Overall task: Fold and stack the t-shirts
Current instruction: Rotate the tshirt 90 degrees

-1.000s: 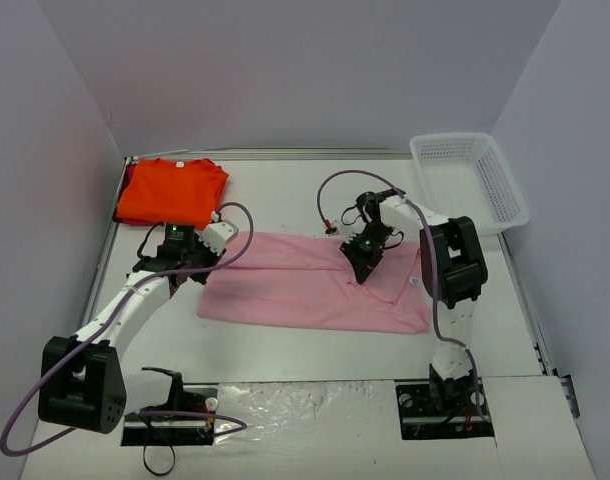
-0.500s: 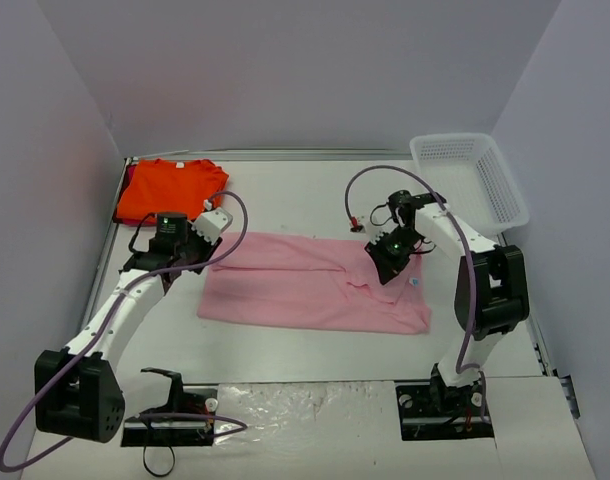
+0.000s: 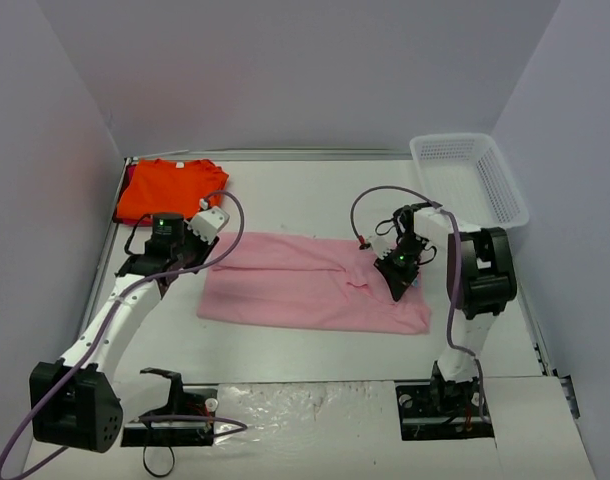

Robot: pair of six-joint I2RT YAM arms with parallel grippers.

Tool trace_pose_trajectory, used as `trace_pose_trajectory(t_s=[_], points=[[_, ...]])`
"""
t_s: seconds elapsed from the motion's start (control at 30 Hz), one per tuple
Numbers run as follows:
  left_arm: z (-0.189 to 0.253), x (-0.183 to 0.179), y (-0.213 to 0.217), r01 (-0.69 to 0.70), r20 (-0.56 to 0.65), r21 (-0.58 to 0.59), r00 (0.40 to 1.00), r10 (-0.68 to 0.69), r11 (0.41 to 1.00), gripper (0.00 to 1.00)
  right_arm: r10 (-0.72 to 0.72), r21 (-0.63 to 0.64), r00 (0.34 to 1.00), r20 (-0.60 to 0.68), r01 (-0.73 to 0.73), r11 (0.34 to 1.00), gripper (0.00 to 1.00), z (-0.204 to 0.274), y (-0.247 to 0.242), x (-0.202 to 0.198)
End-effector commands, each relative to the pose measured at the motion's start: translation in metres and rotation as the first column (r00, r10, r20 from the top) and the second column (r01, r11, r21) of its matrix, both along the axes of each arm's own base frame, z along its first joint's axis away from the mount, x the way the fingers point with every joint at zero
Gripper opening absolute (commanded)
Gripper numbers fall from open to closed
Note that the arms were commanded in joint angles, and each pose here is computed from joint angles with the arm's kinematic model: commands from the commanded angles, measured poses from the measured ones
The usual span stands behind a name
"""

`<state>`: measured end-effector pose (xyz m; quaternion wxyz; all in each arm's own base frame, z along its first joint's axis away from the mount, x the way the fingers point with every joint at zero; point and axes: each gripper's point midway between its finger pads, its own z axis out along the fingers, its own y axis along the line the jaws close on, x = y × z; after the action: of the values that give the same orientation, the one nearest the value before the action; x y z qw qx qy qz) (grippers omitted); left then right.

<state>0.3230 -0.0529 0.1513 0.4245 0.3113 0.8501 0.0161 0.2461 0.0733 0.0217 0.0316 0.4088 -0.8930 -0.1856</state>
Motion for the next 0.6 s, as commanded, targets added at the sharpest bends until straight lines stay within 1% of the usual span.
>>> trace_pose_trajectory(t_s=[0.0,0.1,0.2,0.23,0.27,0.3,0.33,0.37,0.4,0.47,0.5,0.53,0.57], points=[[0.013,0.001,0.009,-0.03,0.034,0.015,0.999,0.029,0.999,0.32,0.004,-0.041,0.998,-0.069,-0.007,0.999,0.0,-0.014,-0.015,0.002],[0.013,0.002,0.011,-0.042,0.036,0.02,0.998,0.041,0.999,0.32,-0.001,-0.048,0.997,-0.075,-0.003,0.999,0.0,-0.024,-0.015,0.019],[0.012,0.005,0.016,-0.057,0.038,0.034,0.998,0.055,0.998,0.32,-0.018,-0.066,0.999,-0.047,0.014,0.998,0.0,-0.029,-0.016,0.048],[0.012,0.007,0.018,-0.066,0.041,0.041,0.997,0.064,0.997,0.32,-0.021,-0.076,0.998,-0.059,0.016,0.997,0.0,-0.038,-0.017,0.055],[0.013,0.009,0.025,-0.086,0.046,0.053,0.995,0.083,0.995,0.33,-0.036,-0.078,0.999,-0.014,0.034,0.996,0.0,-0.033,-0.016,0.078],[0.014,0.012,0.027,-0.094,0.052,0.055,0.995,0.091,0.994,0.33,-0.039,-0.082,0.999,-0.035,0.036,0.996,0.0,-0.044,-0.015,0.085],[0.014,0.014,0.03,-0.103,0.051,0.058,0.994,0.1,0.993,0.33,-0.044,-0.081,0.999,-0.025,0.042,0.996,0.0,-0.047,-0.014,0.097],[0.015,0.016,0.033,-0.112,0.053,0.059,0.993,0.109,0.992,0.34,-0.049,-0.066,0.997,0.053,0.053,0.996,0.0,-0.037,-0.009,0.131],[0.016,0.017,0.038,-0.127,0.051,0.059,0.991,0.124,0.99,0.35,-0.068,-0.059,0.997,0.026,0.069,0.996,0.0,-0.049,-0.005,0.139],[0.019,0.022,0.041,-0.14,0.05,0.056,0.989,0.137,0.989,0.35,-0.087,-0.054,0.993,0.082,0.092,0.994,0.0,-0.05,0.001,0.172],[0.021,0.024,0.044,-0.152,0.048,0.049,0.988,0.15,0.987,0.36,-0.087,-0.04,0.976,0.2,0.097,0.994,0.0,-0.032,0.009,0.213],[0.018,0.024,0.045,-0.156,0.03,0.049,0.987,0.155,0.986,0.36,-0.094,-0.045,0.975,0.204,0.105,0.993,0.0,-0.048,0.013,0.225],[0.023,0.027,0.047,-0.165,0.038,0.045,0.986,0.164,0.985,0.36,-0.092,-0.046,0.963,0.253,0.107,0.993,0.0,-0.045,0.016,0.243]])
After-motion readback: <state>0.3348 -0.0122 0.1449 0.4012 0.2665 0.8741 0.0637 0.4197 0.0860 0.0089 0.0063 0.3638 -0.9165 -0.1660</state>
